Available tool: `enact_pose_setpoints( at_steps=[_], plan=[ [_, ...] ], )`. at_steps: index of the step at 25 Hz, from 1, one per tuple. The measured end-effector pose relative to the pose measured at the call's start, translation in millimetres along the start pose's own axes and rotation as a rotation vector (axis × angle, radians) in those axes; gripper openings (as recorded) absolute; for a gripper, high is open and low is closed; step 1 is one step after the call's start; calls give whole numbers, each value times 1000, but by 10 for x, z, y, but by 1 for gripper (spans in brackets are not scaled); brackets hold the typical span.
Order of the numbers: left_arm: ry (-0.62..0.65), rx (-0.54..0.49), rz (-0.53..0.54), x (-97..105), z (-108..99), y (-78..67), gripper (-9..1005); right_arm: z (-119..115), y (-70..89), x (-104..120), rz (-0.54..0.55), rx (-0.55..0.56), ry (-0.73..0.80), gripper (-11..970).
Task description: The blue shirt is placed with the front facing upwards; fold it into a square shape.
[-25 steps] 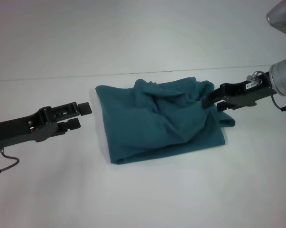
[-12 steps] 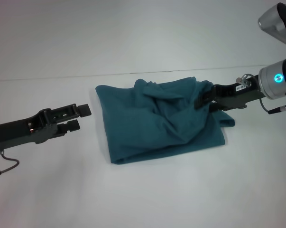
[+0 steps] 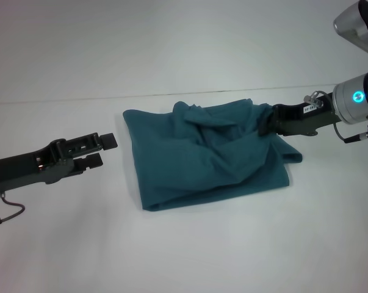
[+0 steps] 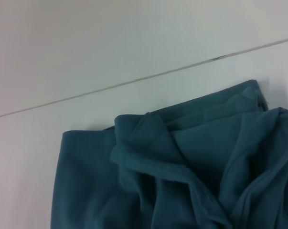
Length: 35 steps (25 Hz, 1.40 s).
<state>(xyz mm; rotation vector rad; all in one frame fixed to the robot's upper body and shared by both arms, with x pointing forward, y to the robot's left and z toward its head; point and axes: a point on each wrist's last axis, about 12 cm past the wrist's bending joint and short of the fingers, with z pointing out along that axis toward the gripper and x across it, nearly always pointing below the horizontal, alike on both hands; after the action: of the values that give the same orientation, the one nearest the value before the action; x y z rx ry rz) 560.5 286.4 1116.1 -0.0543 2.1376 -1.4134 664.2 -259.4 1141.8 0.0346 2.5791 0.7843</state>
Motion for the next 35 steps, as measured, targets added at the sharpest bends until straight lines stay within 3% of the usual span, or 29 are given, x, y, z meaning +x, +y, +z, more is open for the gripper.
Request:
enact_pose_setpoints(
  at_steps=[8,18,35],
  plan=[
    [0,0,0,0,0,0,828,-44,-23,-8,19,-15,-2,11],
    [3,1,-5,11,-6,4,828,-370,-229,-40,43,5,30,12],
    [-12,4,-7,0,-16,5,828,-238,-403,196,62,81,99,11]
  ],
)
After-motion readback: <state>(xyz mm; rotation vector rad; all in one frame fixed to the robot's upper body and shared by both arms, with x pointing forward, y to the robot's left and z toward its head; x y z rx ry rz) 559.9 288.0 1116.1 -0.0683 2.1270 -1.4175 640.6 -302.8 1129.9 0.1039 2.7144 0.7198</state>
